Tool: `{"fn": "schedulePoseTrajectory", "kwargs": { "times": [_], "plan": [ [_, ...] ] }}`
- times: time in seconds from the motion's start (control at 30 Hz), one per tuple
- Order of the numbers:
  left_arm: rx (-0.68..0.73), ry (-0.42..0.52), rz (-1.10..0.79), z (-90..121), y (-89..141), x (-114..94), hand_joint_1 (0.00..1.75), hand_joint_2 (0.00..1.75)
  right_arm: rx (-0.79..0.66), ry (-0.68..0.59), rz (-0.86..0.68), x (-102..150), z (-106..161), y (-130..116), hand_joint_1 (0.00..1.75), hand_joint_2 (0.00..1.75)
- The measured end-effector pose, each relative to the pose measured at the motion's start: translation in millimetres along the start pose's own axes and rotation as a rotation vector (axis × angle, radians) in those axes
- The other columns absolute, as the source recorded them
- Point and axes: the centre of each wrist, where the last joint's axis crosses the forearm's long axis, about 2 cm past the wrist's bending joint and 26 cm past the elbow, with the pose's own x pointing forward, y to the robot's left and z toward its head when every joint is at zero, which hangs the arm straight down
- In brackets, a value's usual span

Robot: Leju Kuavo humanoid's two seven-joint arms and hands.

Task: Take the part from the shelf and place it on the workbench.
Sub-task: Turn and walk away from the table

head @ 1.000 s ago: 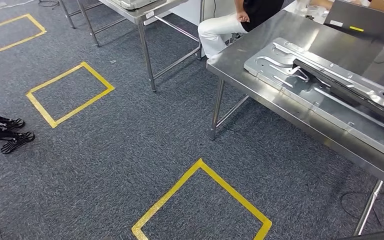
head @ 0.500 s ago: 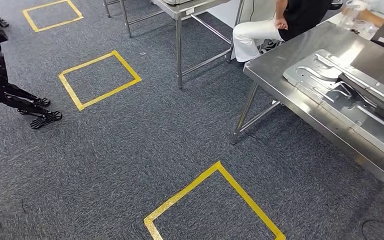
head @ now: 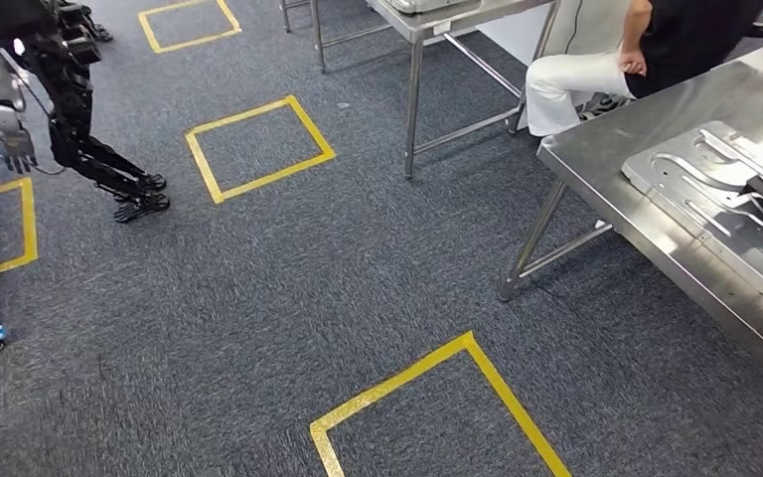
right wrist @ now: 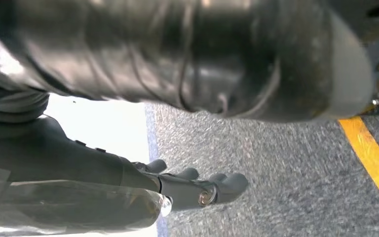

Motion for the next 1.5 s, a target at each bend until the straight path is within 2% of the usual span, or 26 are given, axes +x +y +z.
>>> {"fn": "schedulePoseTrajectory", "kwargs": {
  "times": [1.5],
  "plan": [
    [0.069, 0.003, 0.008, 1.7, 4.7, -6.0, 0.0, 0.0, 0.061, -0.03, 0.088, 3.6, 1.7, 10.9, 0.0, 0.0]
  ]
}}
